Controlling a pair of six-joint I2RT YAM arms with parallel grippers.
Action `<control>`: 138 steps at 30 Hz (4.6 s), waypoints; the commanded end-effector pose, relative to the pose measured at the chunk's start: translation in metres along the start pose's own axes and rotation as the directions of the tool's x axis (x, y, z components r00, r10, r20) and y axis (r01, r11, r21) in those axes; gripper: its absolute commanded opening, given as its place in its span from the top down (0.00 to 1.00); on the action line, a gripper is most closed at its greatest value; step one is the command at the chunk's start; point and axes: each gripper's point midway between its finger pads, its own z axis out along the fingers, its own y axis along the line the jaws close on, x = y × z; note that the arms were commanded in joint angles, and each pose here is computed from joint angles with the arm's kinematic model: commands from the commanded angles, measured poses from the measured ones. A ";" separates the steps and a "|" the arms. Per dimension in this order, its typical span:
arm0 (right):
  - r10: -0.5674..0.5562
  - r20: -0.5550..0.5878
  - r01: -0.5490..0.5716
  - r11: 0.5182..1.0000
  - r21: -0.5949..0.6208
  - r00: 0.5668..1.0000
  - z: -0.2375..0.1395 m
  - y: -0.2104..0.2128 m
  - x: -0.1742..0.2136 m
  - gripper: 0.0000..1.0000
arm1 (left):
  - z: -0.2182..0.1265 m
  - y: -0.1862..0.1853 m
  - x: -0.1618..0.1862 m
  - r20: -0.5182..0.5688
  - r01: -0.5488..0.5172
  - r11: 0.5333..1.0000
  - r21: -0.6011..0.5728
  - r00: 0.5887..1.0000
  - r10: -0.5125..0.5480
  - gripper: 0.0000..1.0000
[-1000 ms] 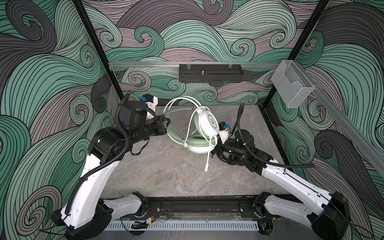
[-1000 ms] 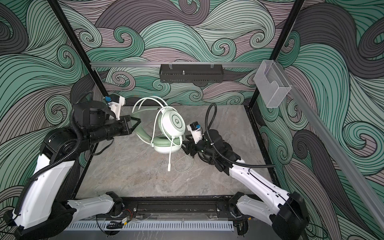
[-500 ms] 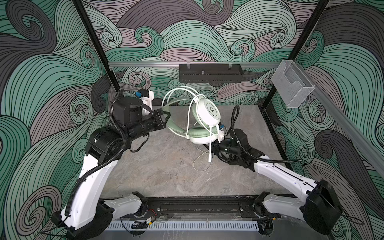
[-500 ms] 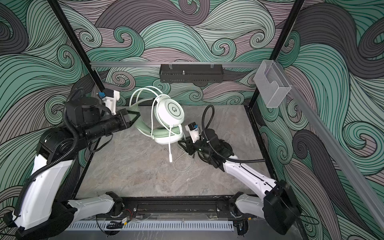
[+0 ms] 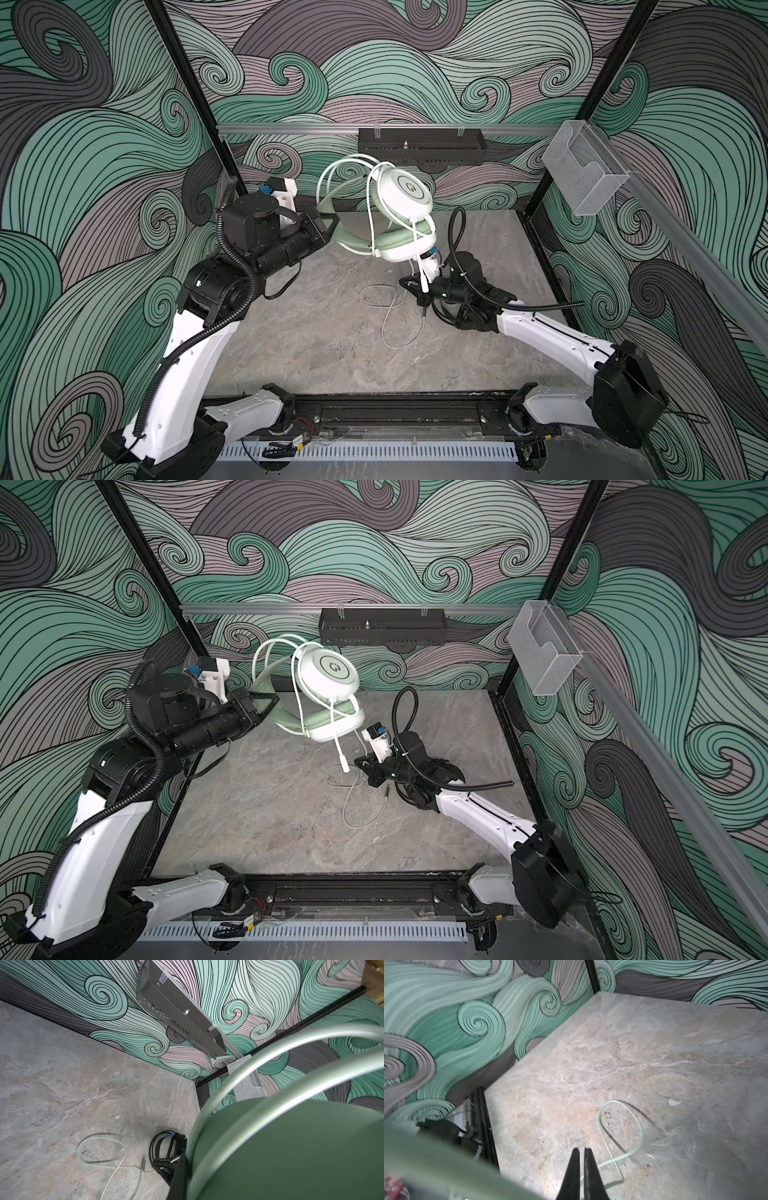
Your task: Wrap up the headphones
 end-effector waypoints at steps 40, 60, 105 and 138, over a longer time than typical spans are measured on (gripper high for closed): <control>0.098 -0.173 -0.014 0.902 0.431 0.980 0.028 -0.121 -0.034 1.00 | 0.007 -0.080 -0.007 -0.126 0.171 0.889 0.424 0.984 -0.129 1.00; -0.143 -0.196 0.202 0.923 0.328 0.970 -0.009 -0.039 -0.018 1.00 | 0.033 -0.037 -0.076 0.279 0.166 0.934 0.316 0.925 -0.258 1.00; -0.789 -0.328 0.854 0.467 0.230 0.520 -0.083 0.129 -0.094 1.00 | 0.087 0.135 -0.051 0.238 -0.238 0.754 -0.612 0.854 0.463 1.00; -0.810 -0.295 0.854 0.424 0.300 0.506 -0.088 0.121 -0.141 1.00 | 0.056 0.106 0.037 -0.150 -0.813 0.445 -0.376 0.527 0.837 1.00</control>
